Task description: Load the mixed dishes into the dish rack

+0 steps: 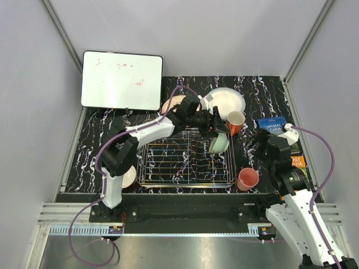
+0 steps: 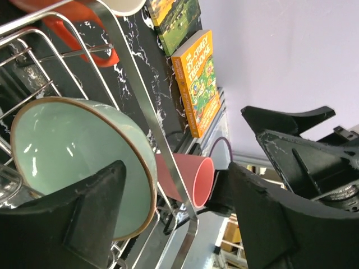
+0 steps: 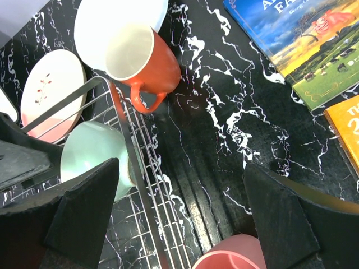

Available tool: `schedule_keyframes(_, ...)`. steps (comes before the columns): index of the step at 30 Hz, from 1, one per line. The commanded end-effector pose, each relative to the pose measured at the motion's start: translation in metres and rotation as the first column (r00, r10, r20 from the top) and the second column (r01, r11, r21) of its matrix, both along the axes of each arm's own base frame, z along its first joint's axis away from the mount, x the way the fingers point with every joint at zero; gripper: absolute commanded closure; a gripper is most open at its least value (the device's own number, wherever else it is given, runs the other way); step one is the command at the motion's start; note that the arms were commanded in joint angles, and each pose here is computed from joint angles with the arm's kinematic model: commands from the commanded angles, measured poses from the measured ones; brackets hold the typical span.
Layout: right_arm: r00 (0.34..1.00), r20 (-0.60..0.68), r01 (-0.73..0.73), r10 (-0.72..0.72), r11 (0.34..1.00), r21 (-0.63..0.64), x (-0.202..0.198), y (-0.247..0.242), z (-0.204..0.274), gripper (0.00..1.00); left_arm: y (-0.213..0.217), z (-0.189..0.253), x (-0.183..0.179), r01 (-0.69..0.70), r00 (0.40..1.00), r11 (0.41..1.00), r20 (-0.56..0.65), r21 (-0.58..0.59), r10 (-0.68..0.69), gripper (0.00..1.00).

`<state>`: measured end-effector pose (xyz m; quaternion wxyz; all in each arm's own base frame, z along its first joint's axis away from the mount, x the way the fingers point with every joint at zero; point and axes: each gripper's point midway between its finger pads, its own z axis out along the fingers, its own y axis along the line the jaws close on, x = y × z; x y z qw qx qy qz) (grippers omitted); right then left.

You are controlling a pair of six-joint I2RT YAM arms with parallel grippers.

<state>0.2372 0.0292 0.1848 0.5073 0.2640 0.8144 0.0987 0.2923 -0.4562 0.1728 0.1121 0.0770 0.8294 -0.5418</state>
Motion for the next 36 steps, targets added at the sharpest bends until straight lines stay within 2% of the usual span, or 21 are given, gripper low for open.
schedule_keyframes(1, 1.0, 0.004, -0.014, 0.014, 1.0, 0.021, 0.003, 0.005, -0.002, 0.0, 0.01, 0.062, -0.013, 0.061, 0.985, 0.997, 0.167, -0.056, -0.05, 0.21)
schedule_keyframes(6, 1.0, -0.004, -0.006, 0.006, 1.0, 0.004, 0.004, 0.003, -0.001, 0.01, 0.048, 0.111, -0.025, 0.125, 0.917, 0.992, 0.381, 0.015, -0.121, 0.17)
schedule_keyframes(9, 1.0, 0.001, -0.012, 0.012, 1.0, -0.001, 0.005, 0.004, 0.0, 0.0, 0.094, 0.13, -0.014, 0.097, 0.866, 0.991, 0.484, 0.087, -0.127, 0.17)
schedule_keyframes(10, 1.0, 0.005, -0.012, 0.012, 1.0, -0.001, 0.006, 0.003, 0.001, 0.0, 0.119, 0.132, 0.003, 0.04, 0.852, 0.992, 0.514, 0.123, -0.099, 0.17)
schedule_keyframes(11, 1.0, 0.002, -0.01, 0.01, 1.0, -0.006, 0.006, 0.003, 0.0, 0.0, 0.138, 0.132, 0.011, 0.035, 0.788, 0.981, 0.598, 0.192, -0.145, 0.17)
schedule_keyframes(12, 1.0, 0.002, -0.012, 0.012, 1.0, -0.008, 0.006, 0.003, 0.0, 0.0, 0.163, 0.135, 0.003, 0.024, 0.776, 0.965, 0.604, 0.26, -0.182, 0.16)
schedule_keyframes(13, 1.0, 0.002, -0.012, 0.013, 1.0, -0.013, 0.005, 0.002, -0.001, 0.0, 0.194, 0.131, 0.018, -0.054, 0.748, 0.939, 0.636, 0.339, -0.187, 0.16)
schedule_keyframes(14, 1.0, 0.004, -0.013, 0.013, 1.0, -0.014, 0.006, 0.002, 0.0, 0.0, 0.218, 0.126, 0.024, -0.075, 0.665, 0.895, 0.691, 0.439, -0.283, 0.14)
schedule_keyframes(15, 1.0, 0.006, -0.014, 0.015, 1.0, -0.013, 0.006, 0.003, -0.001, 0.0, 0.245, 0.116, 0.013, -0.1, 0.66, 0.846, 0.671, 0.523, -0.338, 0.13)
schedule_keyframes(16, 1.0, 0.001, -0.017, 0.017, 1.0, -0.012, 0.006, 0.003, -0.003, 0.0, 0.278, 0.105, 0.021, -0.193, 0.653, 0.764, 0.662, 0.615, -0.368, 0.13)
schedule_keyframes(17, 1.0, 0.005, -0.02, 0.02, 1.0, -0.011, 0.007, 0.004, -0.002, 0.0, 0.298, 0.096, 0.019, -0.208, 0.613, 0.705, 0.652, 0.678, -0.446, 0.13)
schedule_keyframes(19, 1.0, 0.001, -0.02, 0.02, 1.0, -0.009, 0.008, 0.005, -0.003, 0.0, 0.337, 0.068, -0.005, -0.218, 0.611, 0.598, 0.586, 0.771, -0.532, 0.13)
schedule_keyframes(21, 1.0, 0.001, -0.02, 0.02, 1.0, -0.005, 0.01, 0.005, -0.004, 0.0, 0.358, 0.044, -0.033, -0.2, 0.62, 0.544, 0.535, 0.815, -0.574, 0.13)
schedule_keyframes(27, 0.999, -0.04, -0.02, 0.019, 1.0, -0.023, 0.011, 0.005, -0.011, 0.0, 0.388, 0.021, -0.084, -0.135, 0.614, 0.463, 0.441, 0.876, -0.655, 0.18)
schedule_keyframes(29, 0.999, -0.044, -0.02, 0.018, 0.999, -0.03, 0.01, 0.004, -0.012, 0.0, 0.395, 0.013, -0.098, -0.107, 0.595, 0.441, 0.412, 0.891, -0.69, 0.2)
schedule_keyframes(31, 0.999, -0.043, -0.019, 0.018, 0.999, -0.028, 0.01, 0.004, -0.012, 0.0, 0.403, 0.008, -0.102, -0.117, 0.591, 0.413, 0.398, 0.903, -0.702, 0.22)
schedule_keyframes(35, 0.999, -0.035, -0.027, 0.027, 0.999, -0.022, 0.011, 0.006, -0.011, 0.0, 0.411, -0.009, -0.112, -0.12, 0.596, 0.398, 0.387, 0.909, -0.704, 0.28)
schedule_keyframes(36, 0.999, -0.028, -0.035, 0.035, 0.999, -0.022, 0.013, 0.007, -0.008, 0.0, 0.413, -0.013, -0.114, -0.117, 0.602, 0.392, 0.379, 0.913, -0.703, 0.33)
